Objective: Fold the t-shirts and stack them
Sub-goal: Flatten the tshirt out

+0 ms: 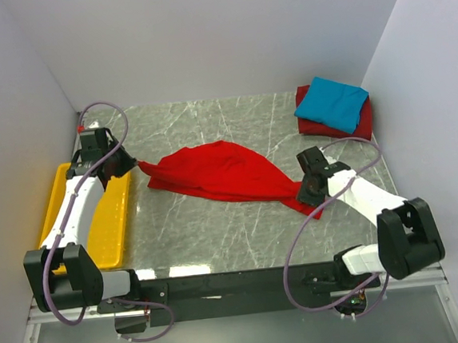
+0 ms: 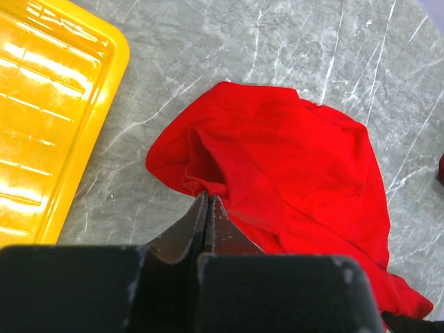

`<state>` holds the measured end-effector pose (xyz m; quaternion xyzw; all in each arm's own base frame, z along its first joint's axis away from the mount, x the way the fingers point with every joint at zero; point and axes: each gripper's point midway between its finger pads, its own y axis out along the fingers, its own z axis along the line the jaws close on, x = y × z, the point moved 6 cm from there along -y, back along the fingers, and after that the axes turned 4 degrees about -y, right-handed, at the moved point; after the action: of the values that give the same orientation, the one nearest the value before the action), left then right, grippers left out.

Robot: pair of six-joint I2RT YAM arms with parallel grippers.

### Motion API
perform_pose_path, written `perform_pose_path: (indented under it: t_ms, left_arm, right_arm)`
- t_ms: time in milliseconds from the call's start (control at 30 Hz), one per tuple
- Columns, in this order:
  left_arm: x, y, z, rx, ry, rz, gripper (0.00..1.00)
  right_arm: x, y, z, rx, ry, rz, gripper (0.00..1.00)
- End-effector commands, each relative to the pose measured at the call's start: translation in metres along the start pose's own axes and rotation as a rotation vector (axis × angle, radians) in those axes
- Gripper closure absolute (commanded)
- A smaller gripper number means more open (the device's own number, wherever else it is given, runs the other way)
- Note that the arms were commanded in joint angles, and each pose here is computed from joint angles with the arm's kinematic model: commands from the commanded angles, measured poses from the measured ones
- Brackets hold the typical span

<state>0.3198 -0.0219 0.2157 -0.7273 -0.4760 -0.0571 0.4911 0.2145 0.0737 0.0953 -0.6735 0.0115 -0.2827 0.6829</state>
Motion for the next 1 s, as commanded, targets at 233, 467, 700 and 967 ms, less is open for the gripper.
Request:
perform_pose_path:
  t_ms: [233, 467, 700, 967]
  left_arm:
    - [0.009, -0.004, 0.000, 0.003, 0.043, -0.059, 1.00]
    - [0.025, -0.006, 0.002, 0.055, 0.093, -0.095, 1.00]
    - [0.047, -0.011, 0.026, 0.163, 0.135, -0.141, 1.00]
    - [0.041, -0.003, 0.021, 0.075, 0.113, -0.067, 1.00]
  right_arm:
    - [0.033, -0.038, 0.025, 0.137, -0.117, -0.040, 1.00]
    - [0.009, -0.084, 0.026, 0.276, -0.190, 0.149, 1.00]
    - [-0.014, -0.121, 0.027, 0.450, -0.210, 0.266, 1.00]
    - [0.006, -0.061, 0.008, 0.108, -0.123, 0.217, 0.71]
